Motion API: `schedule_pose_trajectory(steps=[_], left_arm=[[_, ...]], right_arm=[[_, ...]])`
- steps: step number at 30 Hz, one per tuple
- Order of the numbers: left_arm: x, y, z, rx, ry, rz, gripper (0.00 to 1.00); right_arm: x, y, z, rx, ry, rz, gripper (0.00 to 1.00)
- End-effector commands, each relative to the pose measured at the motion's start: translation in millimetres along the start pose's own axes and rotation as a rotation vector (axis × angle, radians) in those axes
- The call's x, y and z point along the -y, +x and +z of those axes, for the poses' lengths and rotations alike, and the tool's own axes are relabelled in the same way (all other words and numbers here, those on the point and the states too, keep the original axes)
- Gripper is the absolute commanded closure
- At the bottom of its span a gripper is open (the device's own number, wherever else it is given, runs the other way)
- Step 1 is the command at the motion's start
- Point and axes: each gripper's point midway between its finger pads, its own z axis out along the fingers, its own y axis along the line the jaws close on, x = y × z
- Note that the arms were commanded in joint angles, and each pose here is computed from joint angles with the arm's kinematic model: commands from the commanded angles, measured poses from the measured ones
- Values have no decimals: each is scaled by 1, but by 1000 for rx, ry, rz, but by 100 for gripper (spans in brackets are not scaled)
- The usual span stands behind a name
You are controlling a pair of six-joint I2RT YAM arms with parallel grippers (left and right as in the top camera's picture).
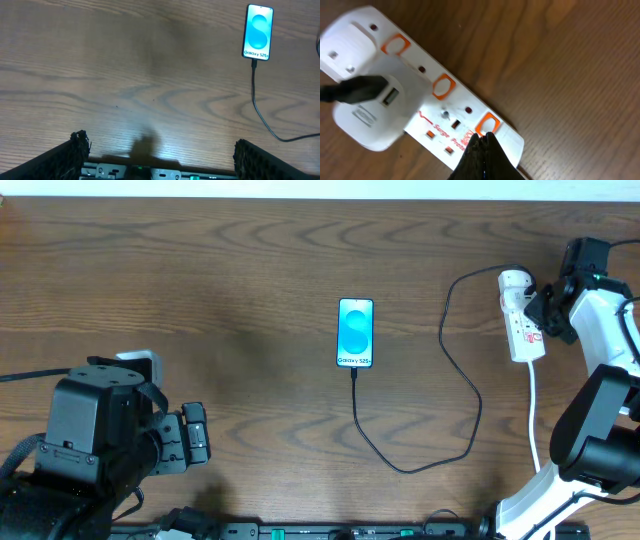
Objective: Plug charger to phone and switch on socket
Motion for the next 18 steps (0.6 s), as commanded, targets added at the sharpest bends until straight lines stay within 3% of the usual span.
schedule_pose_trajectory(steps=[1, 18], left_arm=[[-3, 1, 1, -3, -15, 9, 5], [-10, 13, -24, 108, 23, -5, 5]], right_arm=[[-1, -11, 2, 22, -8, -1, 99], [-11, -21, 17, 23, -16, -8, 99]])
